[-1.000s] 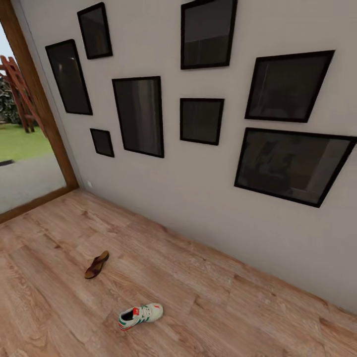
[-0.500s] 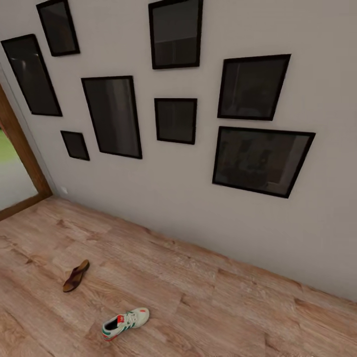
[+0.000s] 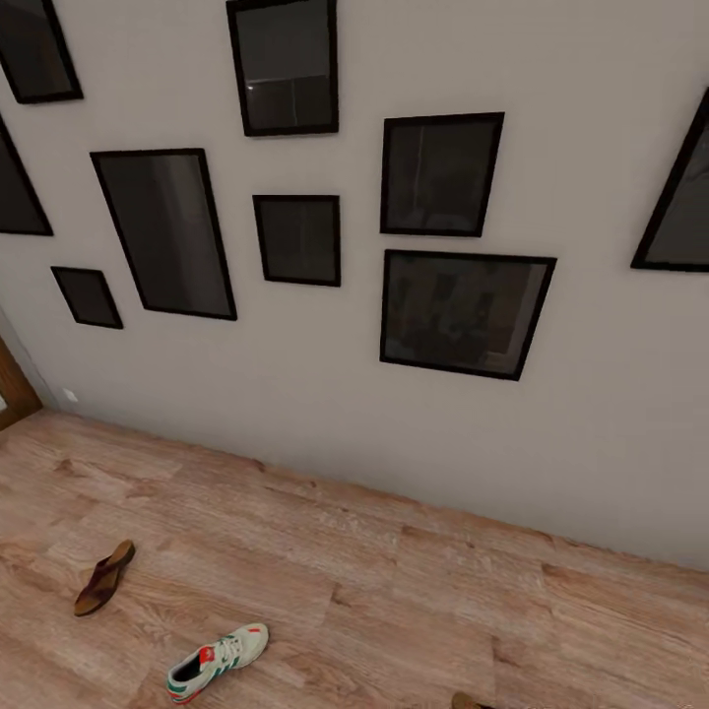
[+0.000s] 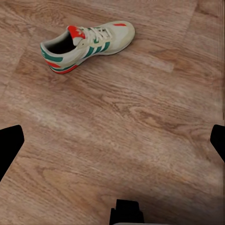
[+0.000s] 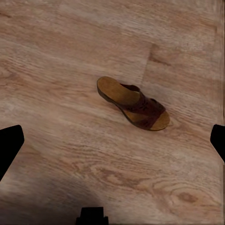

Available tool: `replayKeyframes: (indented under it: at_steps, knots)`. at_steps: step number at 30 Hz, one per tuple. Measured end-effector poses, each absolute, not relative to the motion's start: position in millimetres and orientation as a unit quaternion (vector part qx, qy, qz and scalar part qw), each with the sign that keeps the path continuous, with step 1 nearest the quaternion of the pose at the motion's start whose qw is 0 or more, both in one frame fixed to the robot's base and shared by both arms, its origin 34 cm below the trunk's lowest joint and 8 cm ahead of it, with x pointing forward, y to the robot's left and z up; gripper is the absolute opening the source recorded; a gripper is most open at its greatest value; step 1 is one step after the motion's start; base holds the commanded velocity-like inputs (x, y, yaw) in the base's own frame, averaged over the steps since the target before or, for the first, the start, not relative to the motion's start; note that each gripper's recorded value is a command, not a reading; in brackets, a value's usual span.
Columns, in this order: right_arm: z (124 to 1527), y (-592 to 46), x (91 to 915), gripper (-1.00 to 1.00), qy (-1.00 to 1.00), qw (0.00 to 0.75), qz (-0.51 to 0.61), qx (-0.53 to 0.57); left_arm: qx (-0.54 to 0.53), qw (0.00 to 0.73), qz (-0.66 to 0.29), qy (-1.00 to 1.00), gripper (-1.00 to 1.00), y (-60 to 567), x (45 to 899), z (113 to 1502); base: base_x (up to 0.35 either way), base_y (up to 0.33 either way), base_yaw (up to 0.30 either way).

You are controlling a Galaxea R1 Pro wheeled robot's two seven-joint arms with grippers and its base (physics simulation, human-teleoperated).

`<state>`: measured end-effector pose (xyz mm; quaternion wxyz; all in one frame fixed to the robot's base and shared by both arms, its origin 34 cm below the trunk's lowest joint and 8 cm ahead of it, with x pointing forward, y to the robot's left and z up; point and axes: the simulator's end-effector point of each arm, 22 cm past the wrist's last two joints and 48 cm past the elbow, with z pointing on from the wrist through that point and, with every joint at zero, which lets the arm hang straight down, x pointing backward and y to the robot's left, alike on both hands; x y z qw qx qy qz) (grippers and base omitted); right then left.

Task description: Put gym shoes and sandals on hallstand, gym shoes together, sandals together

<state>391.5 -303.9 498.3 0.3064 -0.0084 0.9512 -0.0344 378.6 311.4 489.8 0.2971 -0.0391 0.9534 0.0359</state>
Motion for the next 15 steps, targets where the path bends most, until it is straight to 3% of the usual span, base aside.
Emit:
replayKeyframes:
  at_steps: [15]
  knots:
    - [498.3,-303.6,391.5,1.0,0.951,0.306,-0.034,-0.008,-0.04,0.297,0.036,0.953,1.0,311.7,378.4,489.8,0.012,0.0,-0.269]
